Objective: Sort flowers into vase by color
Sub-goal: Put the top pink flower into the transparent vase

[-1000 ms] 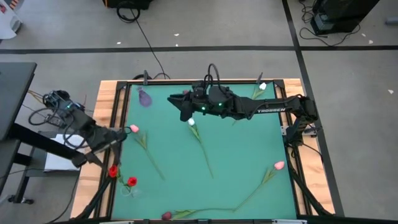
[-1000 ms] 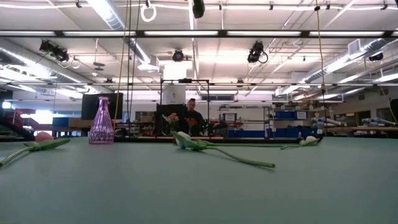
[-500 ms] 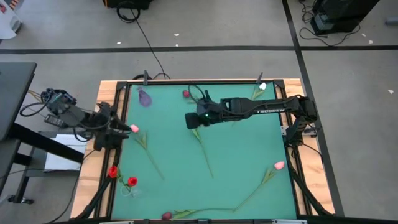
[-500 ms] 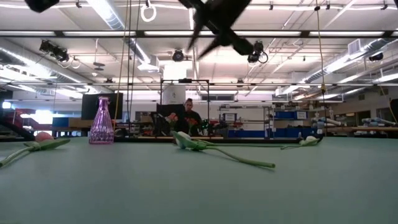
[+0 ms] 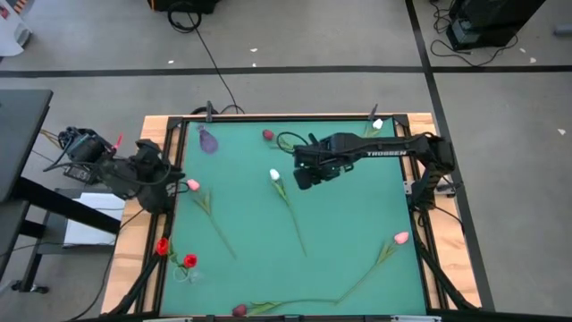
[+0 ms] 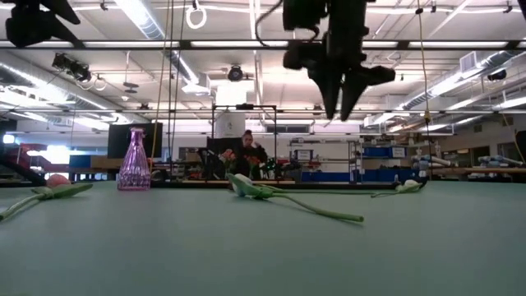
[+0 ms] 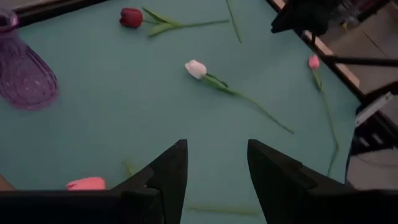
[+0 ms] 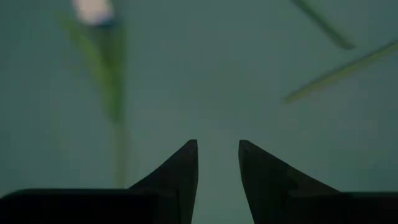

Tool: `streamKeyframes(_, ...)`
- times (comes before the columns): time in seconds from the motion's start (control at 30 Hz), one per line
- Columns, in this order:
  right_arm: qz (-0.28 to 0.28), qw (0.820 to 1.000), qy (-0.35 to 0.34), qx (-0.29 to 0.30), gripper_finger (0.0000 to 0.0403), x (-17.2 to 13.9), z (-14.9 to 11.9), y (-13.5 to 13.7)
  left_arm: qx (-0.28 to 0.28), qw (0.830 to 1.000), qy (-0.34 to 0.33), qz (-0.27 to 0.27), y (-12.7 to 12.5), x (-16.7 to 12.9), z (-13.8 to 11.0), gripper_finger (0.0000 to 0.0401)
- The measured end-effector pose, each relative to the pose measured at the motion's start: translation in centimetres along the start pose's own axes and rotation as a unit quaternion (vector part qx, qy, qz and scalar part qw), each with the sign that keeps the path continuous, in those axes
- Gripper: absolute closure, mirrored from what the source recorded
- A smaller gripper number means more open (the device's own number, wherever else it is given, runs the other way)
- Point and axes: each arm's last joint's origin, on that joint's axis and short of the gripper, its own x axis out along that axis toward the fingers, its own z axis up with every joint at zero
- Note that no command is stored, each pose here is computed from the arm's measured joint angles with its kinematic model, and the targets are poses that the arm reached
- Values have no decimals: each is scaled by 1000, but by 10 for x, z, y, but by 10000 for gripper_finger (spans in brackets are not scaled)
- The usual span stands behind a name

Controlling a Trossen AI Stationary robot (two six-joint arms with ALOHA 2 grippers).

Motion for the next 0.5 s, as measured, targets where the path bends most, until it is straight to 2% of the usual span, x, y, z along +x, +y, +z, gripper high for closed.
streamKeyframes(0.1, -31, 999, 14, -23, 278, 12, 7, -13, -6, 1000, -5, 12, -10, 5, -1, 230)
streamKeyframes(0.23, -43, 997, 23, -58, 278, 27, 21, -28, -27, 999, -13, 36, -28, 17, -4, 230)
streamKeyframes(0.33, -13, 996, 15, -85, 278, 37, 34, -33, -51, 997, -21, 55, -42, 29, -5, 230)
streamKeyframes(0.5, 72, 990, -10, -123, 278, 45, 56, -35, -85, 993, -37, 76, -65, 52, -5, 230)
